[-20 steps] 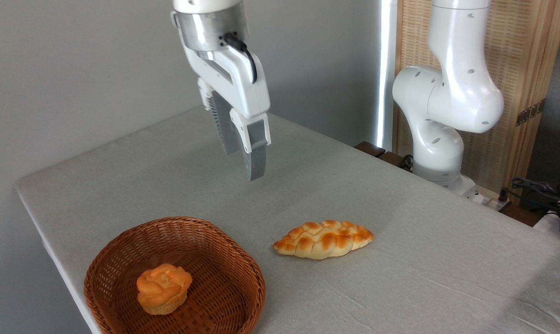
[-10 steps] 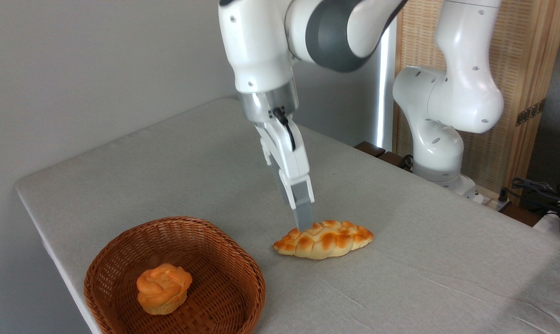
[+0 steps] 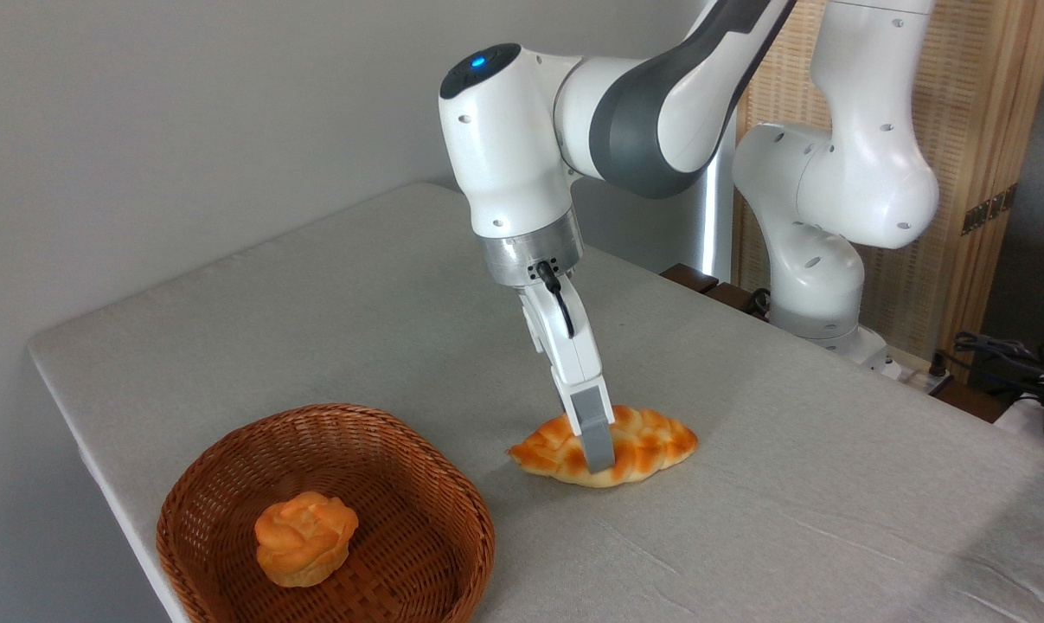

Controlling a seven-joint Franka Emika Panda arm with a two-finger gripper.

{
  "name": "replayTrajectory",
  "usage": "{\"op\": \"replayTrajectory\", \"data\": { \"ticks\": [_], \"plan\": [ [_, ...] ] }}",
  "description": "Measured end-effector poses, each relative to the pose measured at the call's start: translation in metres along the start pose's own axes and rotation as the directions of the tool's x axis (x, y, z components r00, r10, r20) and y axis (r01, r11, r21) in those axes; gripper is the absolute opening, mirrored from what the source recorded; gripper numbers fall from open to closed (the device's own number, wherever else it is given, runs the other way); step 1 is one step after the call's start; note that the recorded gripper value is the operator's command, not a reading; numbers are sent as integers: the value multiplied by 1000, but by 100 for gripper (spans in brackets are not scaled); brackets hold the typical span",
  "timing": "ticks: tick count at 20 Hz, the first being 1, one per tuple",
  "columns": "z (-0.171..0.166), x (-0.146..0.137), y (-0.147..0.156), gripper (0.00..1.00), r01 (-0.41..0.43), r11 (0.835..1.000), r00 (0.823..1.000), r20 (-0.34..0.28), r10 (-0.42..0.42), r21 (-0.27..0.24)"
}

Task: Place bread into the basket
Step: 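Close the gripper on the braided bread roll and lift it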

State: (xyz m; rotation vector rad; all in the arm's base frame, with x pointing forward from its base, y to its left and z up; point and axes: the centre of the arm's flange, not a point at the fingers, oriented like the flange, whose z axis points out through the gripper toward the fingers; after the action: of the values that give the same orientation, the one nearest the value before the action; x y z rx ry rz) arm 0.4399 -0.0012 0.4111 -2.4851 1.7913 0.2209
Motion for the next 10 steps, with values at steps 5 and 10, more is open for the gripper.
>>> {"op": "replayTrajectory", "data": {
  "ticks": [5, 10],
  "plan": [
    [2, -4, -1, 36, -16, 1000, 1000, 27, 16, 12],
    [2, -2, 0, 32, -19, 1000, 999, 27, 19, 13]
  ]
}}
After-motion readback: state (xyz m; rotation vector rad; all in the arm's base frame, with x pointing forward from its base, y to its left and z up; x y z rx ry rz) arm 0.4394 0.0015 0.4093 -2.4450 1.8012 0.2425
